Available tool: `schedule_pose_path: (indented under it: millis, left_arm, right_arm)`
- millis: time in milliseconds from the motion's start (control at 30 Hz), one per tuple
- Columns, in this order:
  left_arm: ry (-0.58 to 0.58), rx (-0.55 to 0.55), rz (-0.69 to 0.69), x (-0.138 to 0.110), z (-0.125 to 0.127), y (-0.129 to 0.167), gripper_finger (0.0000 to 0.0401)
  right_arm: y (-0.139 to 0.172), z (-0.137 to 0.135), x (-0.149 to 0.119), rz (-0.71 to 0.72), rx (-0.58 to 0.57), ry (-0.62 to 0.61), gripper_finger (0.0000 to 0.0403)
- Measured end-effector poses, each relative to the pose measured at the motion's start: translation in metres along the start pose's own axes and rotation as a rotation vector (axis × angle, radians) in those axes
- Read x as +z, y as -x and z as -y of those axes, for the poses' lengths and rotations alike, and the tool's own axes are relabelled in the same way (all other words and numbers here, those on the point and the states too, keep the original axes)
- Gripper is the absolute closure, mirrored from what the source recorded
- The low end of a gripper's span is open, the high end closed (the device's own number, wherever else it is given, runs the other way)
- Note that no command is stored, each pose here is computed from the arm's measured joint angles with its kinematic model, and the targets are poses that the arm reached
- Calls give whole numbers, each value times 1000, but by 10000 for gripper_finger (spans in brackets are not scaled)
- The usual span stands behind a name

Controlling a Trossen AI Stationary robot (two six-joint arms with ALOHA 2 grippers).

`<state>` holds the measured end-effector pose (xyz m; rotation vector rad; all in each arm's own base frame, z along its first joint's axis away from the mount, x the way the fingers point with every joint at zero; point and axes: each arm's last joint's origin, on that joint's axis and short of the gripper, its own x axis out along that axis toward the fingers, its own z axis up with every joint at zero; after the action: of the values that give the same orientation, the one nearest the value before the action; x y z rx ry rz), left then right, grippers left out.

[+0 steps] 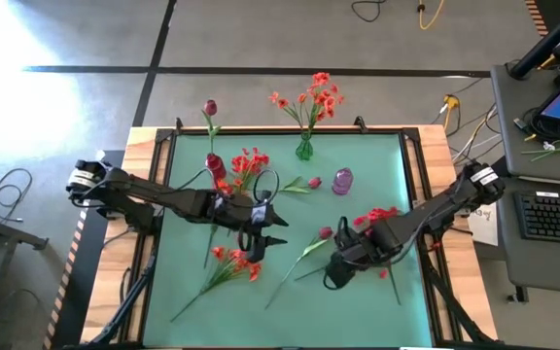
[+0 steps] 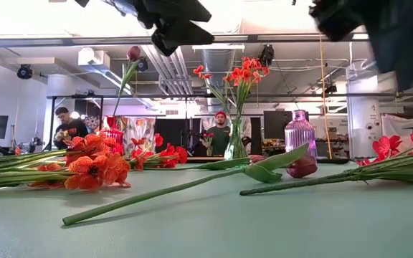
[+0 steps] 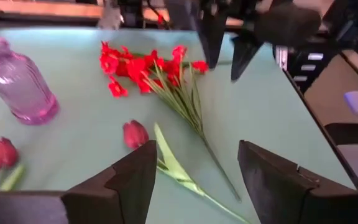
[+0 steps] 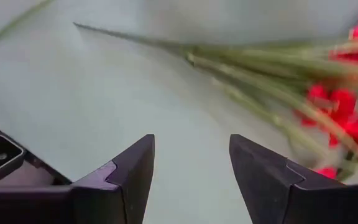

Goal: Sort flowers into vase by color
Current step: Put the bottom red flowers into the violet flower vase

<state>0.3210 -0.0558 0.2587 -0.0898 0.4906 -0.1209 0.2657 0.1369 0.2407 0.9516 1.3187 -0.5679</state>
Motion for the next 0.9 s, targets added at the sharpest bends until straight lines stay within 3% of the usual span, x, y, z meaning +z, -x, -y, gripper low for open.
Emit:
schedule_pose_path:
  millis: [533, 900]
  left_arm:
    - [-16, -67, 17, -16, 24, -32, 192]
    - [-53, -88, 36, -22, 36, -88, 192]
  right_arm:
    - [-1, 1, -73, -1, 1, -240, 202]
    - [0, 5, -94, -1, 1, -232, 202]
